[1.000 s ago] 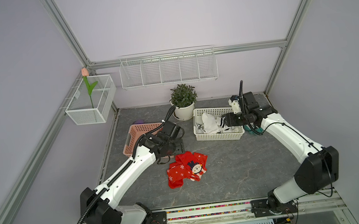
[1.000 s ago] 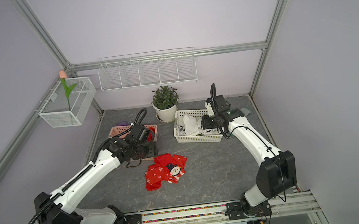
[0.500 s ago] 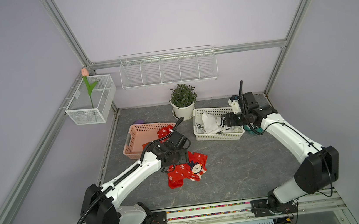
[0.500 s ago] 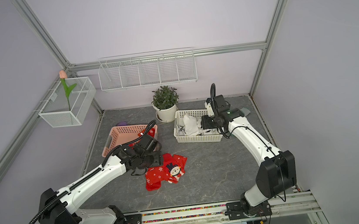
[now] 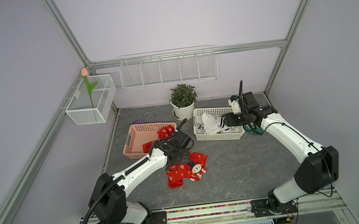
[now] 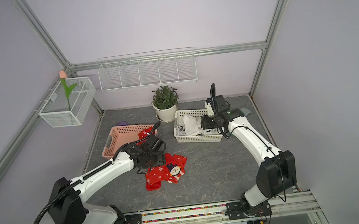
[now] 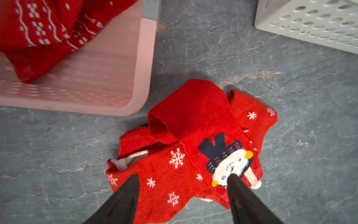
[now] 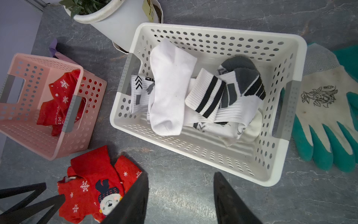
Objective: Sort the socks into the basket by color
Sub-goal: Pick up the sock at the center of the board, then place the sock in the bin.
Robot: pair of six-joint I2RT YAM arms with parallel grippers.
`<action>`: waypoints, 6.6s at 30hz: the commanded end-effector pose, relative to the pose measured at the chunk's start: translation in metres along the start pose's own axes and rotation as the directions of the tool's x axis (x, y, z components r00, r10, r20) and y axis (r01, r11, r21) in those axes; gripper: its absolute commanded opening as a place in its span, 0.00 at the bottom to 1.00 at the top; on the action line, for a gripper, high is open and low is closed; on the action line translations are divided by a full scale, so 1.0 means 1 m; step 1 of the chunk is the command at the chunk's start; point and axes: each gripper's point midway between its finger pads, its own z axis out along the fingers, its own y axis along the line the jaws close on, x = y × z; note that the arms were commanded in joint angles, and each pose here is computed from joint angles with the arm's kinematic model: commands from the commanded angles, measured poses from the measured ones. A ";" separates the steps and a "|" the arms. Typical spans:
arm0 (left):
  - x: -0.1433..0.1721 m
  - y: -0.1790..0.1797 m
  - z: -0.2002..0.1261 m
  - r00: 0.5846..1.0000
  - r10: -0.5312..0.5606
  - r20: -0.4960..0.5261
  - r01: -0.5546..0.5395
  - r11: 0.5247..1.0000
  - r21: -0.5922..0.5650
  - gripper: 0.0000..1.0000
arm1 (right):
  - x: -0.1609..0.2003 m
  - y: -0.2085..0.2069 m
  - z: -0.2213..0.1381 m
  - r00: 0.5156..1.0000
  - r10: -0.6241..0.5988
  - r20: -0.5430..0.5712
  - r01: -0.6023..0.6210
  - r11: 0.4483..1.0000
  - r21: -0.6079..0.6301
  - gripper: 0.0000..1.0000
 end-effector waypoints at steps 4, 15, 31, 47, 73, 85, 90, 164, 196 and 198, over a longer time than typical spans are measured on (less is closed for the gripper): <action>-0.006 -0.012 0.020 1.000 0.001 -0.012 -0.001 1.000 -0.001 0.69 | 0.003 0.003 0.005 1.000 -0.013 -0.025 0.013 1.000 -0.009 0.56; -0.007 -0.017 0.041 0.999 0.028 -0.046 -0.029 0.999 -0.037 0.61 | 0.002 0.003 0.003 1.000 -0.012 -0.021 0.012 1.000 -0.006 0.56; -0.005 -0.011 0.053 0.997 0.027 -0.066 -0.031 0.997 -0.067 0.58 | 0.004 0.001 0.005 1.000 -0.008 -0.030 0.008 1.000 0.002 0.56; -0.003 -0.007 0.051 0.997 0.004 -0.071 -0.008 0.998 -0.063 0.58 | 0.005 0.002 0.004 0.999 -0.006 -0.032 0.006 1.000 0.002 0.56; -0.011 -0.016 0.064 0.996 0.008 -0.088 -0.013 0.998 -0.057 0.55 | 0.004 0.002 0.002 1.000 -0.010 -0.026 0.010 1.000 0.003 0.56; -0.023 -0.023 0.070 0.995 0.023 -0.094 -0.028 0.998 -0.050 0.38 | 0.003 0.001 0.004 1.000 -0.010 -0.030 0.010 1.000 0.006 0.56; -0.027 -0.025 0.068 0.996 0.025 -0.088 -0.029 0.999 -0.046 0.16 | 0.002 0.002 0.002 1.000 -0.013 -0.027 0.014 1.000 0.006 0.56; -0.182 0.112 -0.076 0.944 -0.158 0.290 0.186 0.980 -0.071 0.00 | -0.007 0.012 0.003 1.000 -0.015 -0.016 0.015 1.000 -0.012 0.56; -0.179 0.179 -0.009 0.949 -0.248 0.194 0.288 0.933 -0.214 0.00 | -0.009 0.019 0.012 0.999 -0.031 -0.036 0.031 0.999 -0.018 0.56; -0.179 0.180 -0.006 0.949 -0.250 0.189 0.289 0.932 -0.217 0.00 | -0.009 0.020 0.013 0.999 -0.032 -0.038 0.031 0.999 -0.020 0.56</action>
